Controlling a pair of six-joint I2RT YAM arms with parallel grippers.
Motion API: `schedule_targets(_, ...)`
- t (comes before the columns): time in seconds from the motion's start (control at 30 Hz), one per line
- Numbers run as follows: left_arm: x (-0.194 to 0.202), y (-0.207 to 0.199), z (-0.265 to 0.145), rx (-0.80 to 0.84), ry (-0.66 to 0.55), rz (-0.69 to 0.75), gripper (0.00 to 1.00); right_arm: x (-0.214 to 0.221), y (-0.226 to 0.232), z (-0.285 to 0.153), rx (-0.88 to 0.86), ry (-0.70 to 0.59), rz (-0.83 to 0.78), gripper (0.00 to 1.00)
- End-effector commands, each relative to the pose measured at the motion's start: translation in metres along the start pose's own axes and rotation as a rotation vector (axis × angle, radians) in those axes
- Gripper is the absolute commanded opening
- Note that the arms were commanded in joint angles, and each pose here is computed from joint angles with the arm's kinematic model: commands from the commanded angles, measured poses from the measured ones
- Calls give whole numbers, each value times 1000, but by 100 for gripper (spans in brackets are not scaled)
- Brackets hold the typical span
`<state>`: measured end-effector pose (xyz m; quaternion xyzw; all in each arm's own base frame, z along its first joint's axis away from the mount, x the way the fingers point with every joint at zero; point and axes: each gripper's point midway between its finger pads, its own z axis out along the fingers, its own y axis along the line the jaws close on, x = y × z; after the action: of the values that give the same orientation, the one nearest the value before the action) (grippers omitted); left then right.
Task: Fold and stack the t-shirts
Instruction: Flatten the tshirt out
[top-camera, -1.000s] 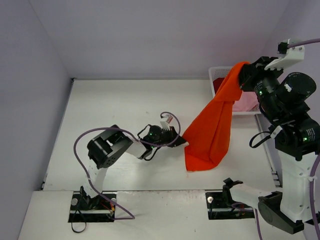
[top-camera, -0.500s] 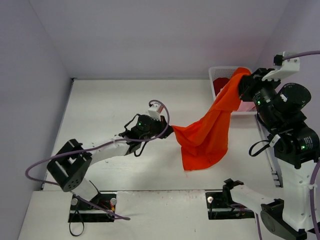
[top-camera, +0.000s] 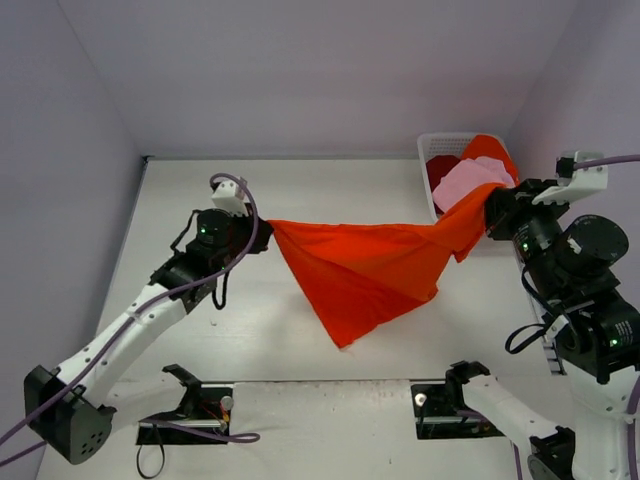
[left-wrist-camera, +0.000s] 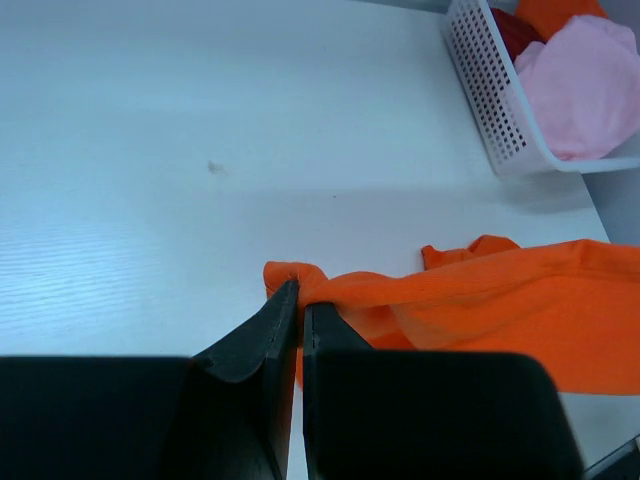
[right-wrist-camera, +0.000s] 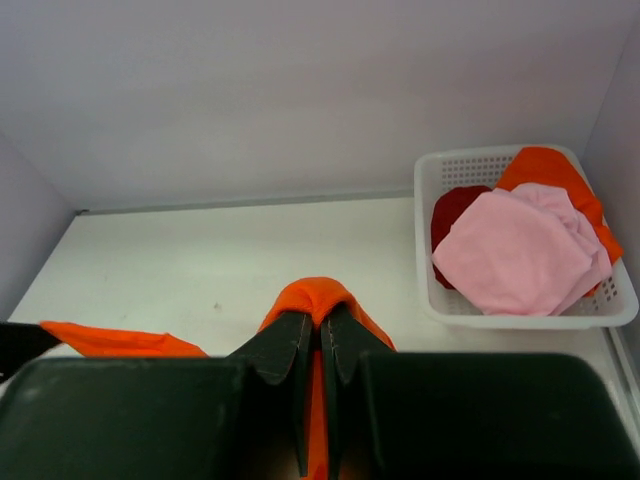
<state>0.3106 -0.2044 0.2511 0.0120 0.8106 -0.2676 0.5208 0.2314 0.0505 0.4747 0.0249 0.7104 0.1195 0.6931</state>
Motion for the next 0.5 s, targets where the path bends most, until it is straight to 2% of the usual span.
schedule_targets(0.0, -33, 12, -33, -101, -47, 60, 0, -2, 1, 10, 1, -31, 23, 0)
schedule_targets(0.17, -72, 19, -77, -183, -127, 102, 0, 5, 2, 7, -11, -23, 38, 0)
schedule_targets(0.33, -93, 24, -114, -236, -171, 117, 0, 13, 12, 5, -67, 3, 63, 0)
schedule_targets(0.47, -105, 25, -142, -253, -207, 111, 0, 4, 17, -11, -105, -31, 77, 0)
